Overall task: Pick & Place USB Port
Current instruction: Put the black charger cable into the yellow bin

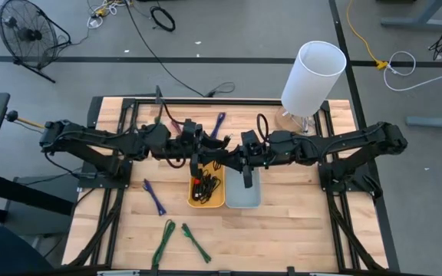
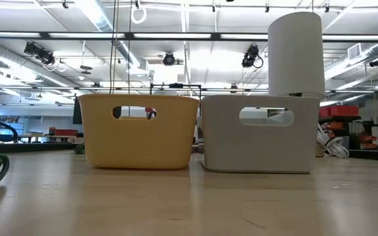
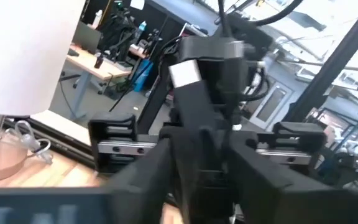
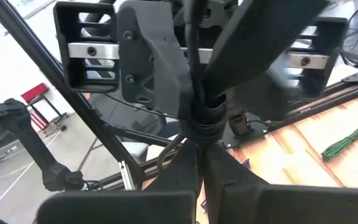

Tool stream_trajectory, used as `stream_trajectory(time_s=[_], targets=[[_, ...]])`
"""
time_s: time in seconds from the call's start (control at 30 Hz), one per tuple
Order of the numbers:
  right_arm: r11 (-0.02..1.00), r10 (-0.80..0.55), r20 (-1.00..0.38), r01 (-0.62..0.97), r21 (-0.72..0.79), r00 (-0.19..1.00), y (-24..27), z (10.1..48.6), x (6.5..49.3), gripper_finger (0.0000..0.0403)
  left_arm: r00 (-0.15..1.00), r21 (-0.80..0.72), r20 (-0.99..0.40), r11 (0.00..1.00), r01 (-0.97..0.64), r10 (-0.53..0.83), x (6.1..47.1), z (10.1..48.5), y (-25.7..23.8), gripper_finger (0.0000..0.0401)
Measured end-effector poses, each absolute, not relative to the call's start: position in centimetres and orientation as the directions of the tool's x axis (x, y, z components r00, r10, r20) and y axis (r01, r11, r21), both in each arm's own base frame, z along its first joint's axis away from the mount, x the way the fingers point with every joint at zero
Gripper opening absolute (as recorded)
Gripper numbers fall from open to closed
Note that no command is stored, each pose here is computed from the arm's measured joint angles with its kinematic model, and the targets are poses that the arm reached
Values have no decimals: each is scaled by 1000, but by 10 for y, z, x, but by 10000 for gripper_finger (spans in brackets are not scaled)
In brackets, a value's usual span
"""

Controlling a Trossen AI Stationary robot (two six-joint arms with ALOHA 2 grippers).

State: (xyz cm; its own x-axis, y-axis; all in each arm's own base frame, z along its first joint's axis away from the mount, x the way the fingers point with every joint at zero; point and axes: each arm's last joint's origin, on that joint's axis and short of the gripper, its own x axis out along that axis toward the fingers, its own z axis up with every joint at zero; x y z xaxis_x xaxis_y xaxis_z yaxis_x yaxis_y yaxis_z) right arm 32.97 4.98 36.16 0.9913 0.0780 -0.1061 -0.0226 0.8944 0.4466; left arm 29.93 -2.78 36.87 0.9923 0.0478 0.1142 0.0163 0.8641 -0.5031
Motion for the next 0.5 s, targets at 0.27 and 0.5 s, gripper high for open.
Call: stream_trajectory(time_s=[0.27, 0.5], targets=[[892, 74, -112, -16, 452, 991, 50, 361, 330, 8, 992, -487, 118, 873, 22, 41, 299, 370, -28, 27], [891, 94, -111, -34, 453, 989, 50, 361, 330, 72, 992, -488, 121, 873, 18, 47, 294, 373, -27, 27]])
